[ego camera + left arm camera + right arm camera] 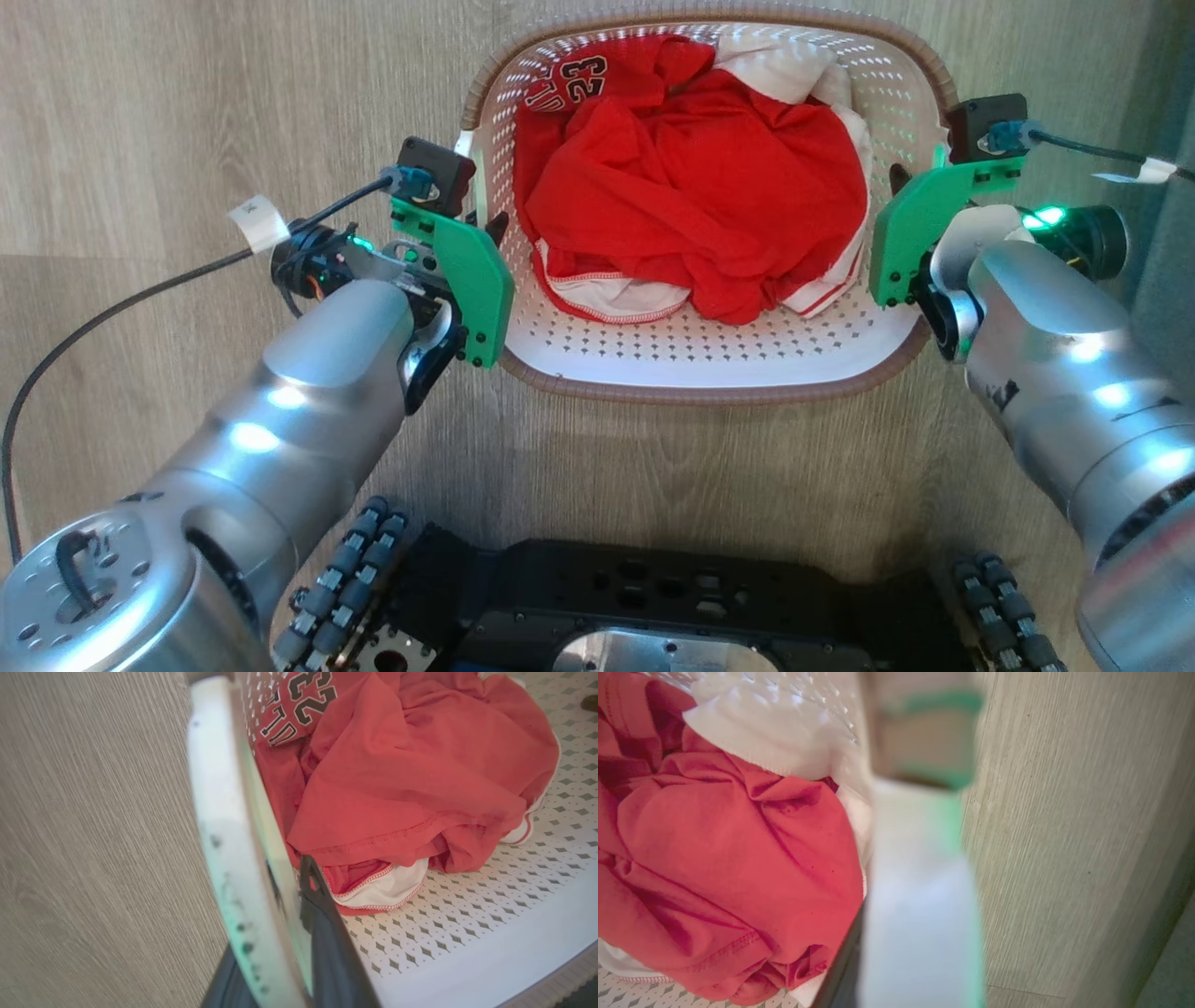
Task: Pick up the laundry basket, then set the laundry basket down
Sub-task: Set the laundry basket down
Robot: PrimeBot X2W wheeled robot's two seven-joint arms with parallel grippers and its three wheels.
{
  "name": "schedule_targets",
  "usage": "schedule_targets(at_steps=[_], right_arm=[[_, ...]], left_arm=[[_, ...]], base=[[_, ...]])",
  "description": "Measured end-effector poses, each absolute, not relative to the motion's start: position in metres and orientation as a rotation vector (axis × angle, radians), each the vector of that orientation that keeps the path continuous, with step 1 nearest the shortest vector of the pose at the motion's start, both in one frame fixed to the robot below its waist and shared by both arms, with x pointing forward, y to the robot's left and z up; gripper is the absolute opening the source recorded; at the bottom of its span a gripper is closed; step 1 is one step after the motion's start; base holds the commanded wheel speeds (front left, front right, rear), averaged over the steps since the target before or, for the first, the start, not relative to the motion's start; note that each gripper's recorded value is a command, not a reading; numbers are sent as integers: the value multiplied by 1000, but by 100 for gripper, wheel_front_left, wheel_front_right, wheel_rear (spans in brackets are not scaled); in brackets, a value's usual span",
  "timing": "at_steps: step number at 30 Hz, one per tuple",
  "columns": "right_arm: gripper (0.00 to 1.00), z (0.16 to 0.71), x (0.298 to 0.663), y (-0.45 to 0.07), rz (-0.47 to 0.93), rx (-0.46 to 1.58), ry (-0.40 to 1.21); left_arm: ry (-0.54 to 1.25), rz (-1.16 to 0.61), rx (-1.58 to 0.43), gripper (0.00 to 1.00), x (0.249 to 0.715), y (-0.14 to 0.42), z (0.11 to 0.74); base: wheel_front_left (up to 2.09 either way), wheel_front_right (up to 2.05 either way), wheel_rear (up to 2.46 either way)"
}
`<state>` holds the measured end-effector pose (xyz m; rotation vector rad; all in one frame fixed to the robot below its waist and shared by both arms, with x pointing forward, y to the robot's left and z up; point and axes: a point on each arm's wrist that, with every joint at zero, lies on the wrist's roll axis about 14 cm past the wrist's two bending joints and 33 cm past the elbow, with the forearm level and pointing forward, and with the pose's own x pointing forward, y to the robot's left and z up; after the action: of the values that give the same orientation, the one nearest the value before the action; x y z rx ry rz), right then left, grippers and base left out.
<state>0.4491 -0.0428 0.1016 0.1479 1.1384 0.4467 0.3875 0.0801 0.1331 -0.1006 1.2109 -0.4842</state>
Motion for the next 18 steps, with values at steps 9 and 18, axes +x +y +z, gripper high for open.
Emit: schedule_targets(at_steps=[9, 18], right_arm=[[0, 98, 452, -42, 451, 141, 1141], [100, 100, 455, -39, 498, 93, 1123]], left_arm=[[1215, -479, -104, 0, 386, 81, 133], [1161, -490, -82, 100, 397, 77, 139]], base=[[0, 0, 0], [0, 0, 0]])
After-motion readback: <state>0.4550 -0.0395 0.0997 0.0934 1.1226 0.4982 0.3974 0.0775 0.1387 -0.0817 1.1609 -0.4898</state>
